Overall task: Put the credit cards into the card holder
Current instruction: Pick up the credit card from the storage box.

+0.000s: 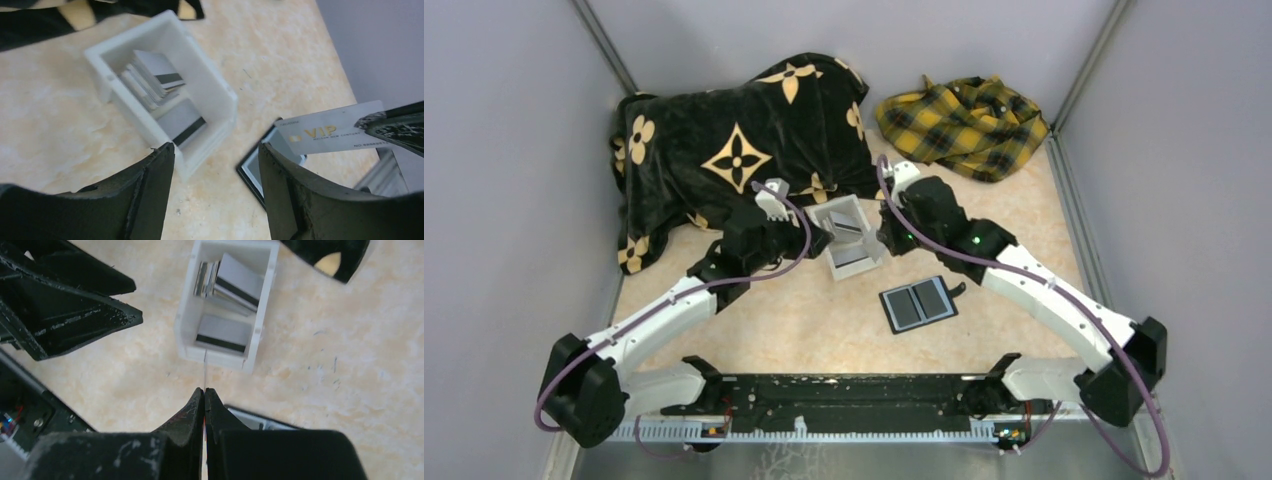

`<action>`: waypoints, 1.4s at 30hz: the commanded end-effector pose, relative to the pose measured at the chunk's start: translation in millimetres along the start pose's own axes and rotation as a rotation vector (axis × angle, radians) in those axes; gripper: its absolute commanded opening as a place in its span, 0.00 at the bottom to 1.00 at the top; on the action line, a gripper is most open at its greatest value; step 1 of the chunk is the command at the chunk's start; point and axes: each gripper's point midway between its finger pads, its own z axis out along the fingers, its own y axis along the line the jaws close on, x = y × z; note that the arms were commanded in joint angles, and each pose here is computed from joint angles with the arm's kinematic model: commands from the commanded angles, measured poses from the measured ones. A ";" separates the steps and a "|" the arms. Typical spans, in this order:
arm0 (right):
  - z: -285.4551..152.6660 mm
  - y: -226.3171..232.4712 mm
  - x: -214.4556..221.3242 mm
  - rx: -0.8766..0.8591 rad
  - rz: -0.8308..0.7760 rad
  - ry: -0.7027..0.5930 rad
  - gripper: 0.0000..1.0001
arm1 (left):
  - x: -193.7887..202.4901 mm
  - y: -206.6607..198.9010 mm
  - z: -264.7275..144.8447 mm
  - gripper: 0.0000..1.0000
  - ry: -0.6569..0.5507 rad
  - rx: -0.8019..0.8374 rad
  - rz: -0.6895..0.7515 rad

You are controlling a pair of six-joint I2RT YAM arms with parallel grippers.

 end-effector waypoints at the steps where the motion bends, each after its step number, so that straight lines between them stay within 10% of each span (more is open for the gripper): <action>1: -27.8 26.7 27.7 -0.211 0.071 0.045 0.00 | 14.6 -50.0 -9.1 0.68 0.082 0.316 0.112; 15: -55.1 57.5 63.8 -0.481 0.196 0.085 0.00 | 66.5 -98.6 -40.3 0.64 0.286 0.732 0.213; 32: -38.1 55.1 65.8 -0.600 0.288 0.111 0.00 | 96.5 -103.4 -43.0 0.59 0.396 0.852 0.190; 42: -25.2 49.4 67.1 -0.629 0.340 0.121 0.00 | 105.1 -108.8 -43.7 0.23 0.448 0.907 0.165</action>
